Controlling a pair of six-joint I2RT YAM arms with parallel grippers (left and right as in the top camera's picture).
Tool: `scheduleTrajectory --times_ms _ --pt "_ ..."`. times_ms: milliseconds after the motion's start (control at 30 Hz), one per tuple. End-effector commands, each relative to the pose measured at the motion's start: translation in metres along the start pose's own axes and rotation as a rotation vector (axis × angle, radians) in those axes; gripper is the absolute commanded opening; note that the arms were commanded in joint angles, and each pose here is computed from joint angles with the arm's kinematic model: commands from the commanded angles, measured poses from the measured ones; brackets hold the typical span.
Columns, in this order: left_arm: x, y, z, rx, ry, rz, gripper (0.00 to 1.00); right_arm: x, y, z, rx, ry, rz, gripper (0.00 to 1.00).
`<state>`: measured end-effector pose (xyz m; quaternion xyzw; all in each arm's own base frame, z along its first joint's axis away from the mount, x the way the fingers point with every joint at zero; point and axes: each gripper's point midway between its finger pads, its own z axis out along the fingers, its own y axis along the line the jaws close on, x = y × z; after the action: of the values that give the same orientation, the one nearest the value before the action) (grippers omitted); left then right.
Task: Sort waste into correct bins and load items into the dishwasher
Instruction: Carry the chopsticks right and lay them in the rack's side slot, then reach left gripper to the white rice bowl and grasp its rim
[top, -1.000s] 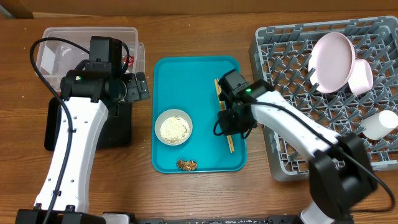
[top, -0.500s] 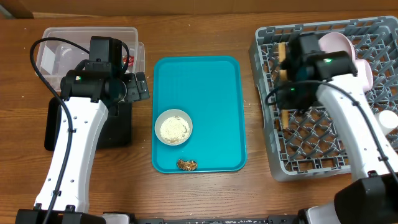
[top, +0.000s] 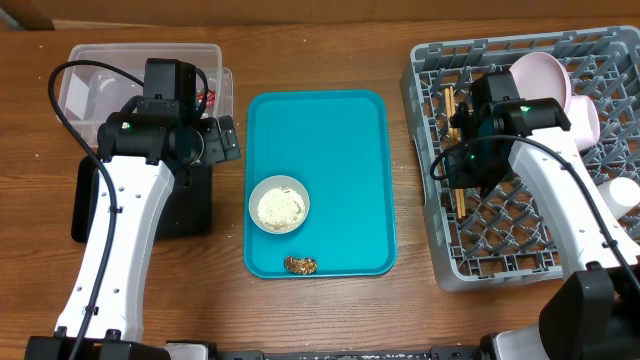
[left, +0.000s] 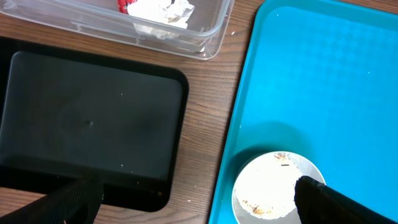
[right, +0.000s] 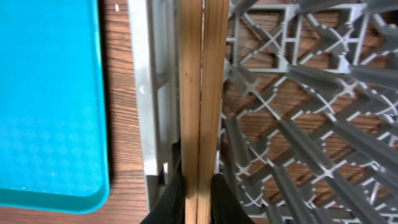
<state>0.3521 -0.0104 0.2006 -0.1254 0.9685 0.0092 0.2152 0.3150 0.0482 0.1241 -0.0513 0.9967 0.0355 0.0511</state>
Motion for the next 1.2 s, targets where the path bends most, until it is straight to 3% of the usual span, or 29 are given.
scheduleTrajectory --times_ms 0,300,400,533,667,767,833,900,1033,1100,1167 --pt "-0.007 -0.001 -0.009 0.013 -0.028 -0.011 1.0 0.008 0.006 0.006 -0.037 0.011 -0.008 0.04" --pt "-0.007 -0.001 -0.009 0.013 -0.028 -0.011 1.0 0.02 0.005 0.025 -0.039 0.048 -0.004 0.04" --pt "-0.006 -0.001 -0.009 0.012 -0.026 -0.011 1.0 0.022 0.006 0.025 -0.044 0.052 -0.004 0.23" --pt "-0.006 -0.001 -0.009 0.012 -0.025 -0.011 1.0 0.021 0.009 0.024 -0.063 0.052 -0.003 0.33" --pt "-0.006 -0.001 -0.009 0.012 -0.025 -0.005 1.0 0.014 0.009 0.02 -0.062 0.019 0.09 0.35" --pt "-0.008 -0.002 -0.009 0.016 -0.034 0.0 1.0 -0.015 0.012 -0.019 -0.072 -0.129 0.106 0.37" --pt "-0.01 -0.018 -0.01 0.101 -0.038 0.057 1.0 -0.045 0.004 -0.071 -0.089 -0.328 0.181 0.46" --pt "-0.008 -0.034 -0.012 0.168 -0.037 0.102 0.99 -0.05 -0.005 -0.087 -0.092 -0.388 0.219 0.53" --pt "0.009 -0.078 -0.012 0.246 -0.013 0.237 0.98 -0.03 -0.021 -0.082 -0.075 -0.316 0.281 0.68" --pt "0.026 -0.104 -0.007 0.268 0.027 0.31 0.99 -0.02 -0.02 -0.074 -0.073 -0.273 0.286 0.87" --pt "0.046 -0.127 0.002 0.28 0.08 0.38 0.99 -0.015 -0.02 -0.071 -0.071 -0.249 0.287 0.94"
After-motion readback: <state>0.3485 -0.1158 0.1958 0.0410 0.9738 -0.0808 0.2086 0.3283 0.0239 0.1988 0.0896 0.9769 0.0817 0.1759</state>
